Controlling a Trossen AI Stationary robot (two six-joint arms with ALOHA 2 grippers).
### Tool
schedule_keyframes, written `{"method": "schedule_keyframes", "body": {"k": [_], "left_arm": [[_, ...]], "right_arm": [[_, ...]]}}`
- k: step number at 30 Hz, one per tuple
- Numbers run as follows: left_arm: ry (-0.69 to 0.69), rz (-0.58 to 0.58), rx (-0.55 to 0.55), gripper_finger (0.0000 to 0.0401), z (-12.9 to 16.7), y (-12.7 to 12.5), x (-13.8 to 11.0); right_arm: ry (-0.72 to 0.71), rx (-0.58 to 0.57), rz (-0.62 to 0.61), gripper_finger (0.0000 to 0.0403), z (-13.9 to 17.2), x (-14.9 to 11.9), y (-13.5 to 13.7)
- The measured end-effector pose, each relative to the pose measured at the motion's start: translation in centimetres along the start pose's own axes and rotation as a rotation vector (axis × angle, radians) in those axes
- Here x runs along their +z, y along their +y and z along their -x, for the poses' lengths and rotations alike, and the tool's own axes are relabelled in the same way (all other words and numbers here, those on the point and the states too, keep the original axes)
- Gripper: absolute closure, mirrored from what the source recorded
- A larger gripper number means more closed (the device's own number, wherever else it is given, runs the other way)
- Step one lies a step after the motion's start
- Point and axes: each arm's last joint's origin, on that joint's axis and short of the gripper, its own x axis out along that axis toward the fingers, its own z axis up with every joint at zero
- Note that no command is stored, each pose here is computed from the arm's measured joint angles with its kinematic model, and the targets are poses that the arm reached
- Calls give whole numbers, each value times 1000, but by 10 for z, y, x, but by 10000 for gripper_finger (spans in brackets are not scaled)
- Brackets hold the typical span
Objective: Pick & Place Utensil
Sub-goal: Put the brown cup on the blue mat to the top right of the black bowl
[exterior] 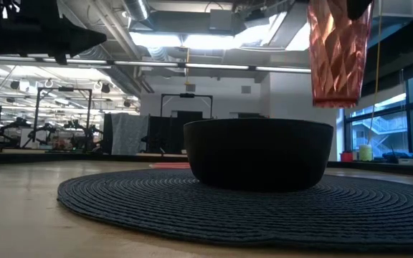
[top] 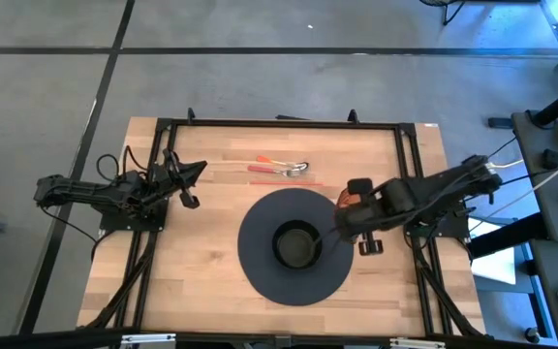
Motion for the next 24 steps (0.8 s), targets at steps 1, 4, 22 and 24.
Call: {"method": "schedule_keyframes", "body": {"k": [1, 4, 22, 24], "left_arm": [[0, 0, 0, 399, 0, 0, 0], [1, 0, 0, 399, 0, 0, 0], [11, -9, 1, 395, 0, 0, -1], [11, -9, 3, 394, 0, 0, -1]], "right_arm": [[12, -1, 25, 391, -4, 3, 3], [25, -2, 80, 391, -16, 13, 10], [-30, 24, 91, 391, -51, -1, -4], [10, 22, 81, 391, -62, -5, -8]]}}
